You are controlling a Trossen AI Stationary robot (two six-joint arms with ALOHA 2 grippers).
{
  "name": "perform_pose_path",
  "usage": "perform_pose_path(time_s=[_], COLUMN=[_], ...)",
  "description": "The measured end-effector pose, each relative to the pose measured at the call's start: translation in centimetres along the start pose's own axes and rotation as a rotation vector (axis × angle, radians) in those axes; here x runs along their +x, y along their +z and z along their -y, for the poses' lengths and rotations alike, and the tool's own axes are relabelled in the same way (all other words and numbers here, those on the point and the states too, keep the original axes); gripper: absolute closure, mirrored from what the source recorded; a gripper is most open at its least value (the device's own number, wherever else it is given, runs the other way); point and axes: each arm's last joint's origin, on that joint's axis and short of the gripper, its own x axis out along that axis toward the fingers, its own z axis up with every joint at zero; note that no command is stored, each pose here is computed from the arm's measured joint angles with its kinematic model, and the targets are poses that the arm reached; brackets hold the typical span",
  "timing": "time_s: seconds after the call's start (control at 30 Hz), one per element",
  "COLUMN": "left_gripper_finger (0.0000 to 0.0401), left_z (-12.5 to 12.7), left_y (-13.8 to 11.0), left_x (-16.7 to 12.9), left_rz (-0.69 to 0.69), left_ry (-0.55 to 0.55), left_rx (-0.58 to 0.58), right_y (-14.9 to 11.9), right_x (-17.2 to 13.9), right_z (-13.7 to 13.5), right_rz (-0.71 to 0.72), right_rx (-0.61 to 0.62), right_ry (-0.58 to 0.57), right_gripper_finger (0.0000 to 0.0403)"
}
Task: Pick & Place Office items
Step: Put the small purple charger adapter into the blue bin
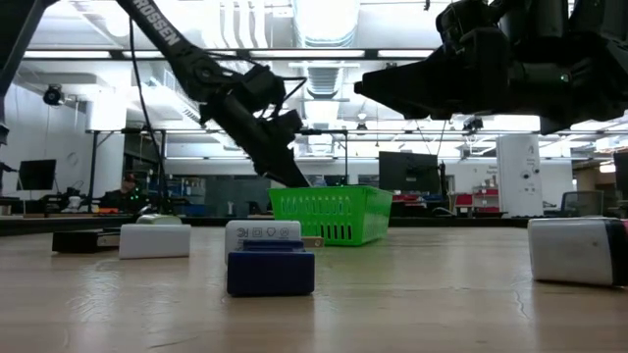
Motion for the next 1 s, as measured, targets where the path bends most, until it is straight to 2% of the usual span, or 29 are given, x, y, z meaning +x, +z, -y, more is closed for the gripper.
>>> perform_pose_path(time_s=[0.4, 1.0], left_gripper_finger=[0.0276, 0.0276], left_z=[-0.5, -0.1], left_y=[3.3, 1.7], left_x=[-1.5, -0.7], left_rz=[-0.112, -0.114], left_ry=[-0.006, -0.015], left_rx=[0.097, 0.087], right_y=[0.0, 0.0], right_x=[0.0, 0.0], right_z=[0.0, 0.1], right_rz=[-0.003, -0.006], right_rx=[0.007, 0.007], right_ry=[-0.007, -0.027], right_gripper_finger=[0.0172, 0.0172])
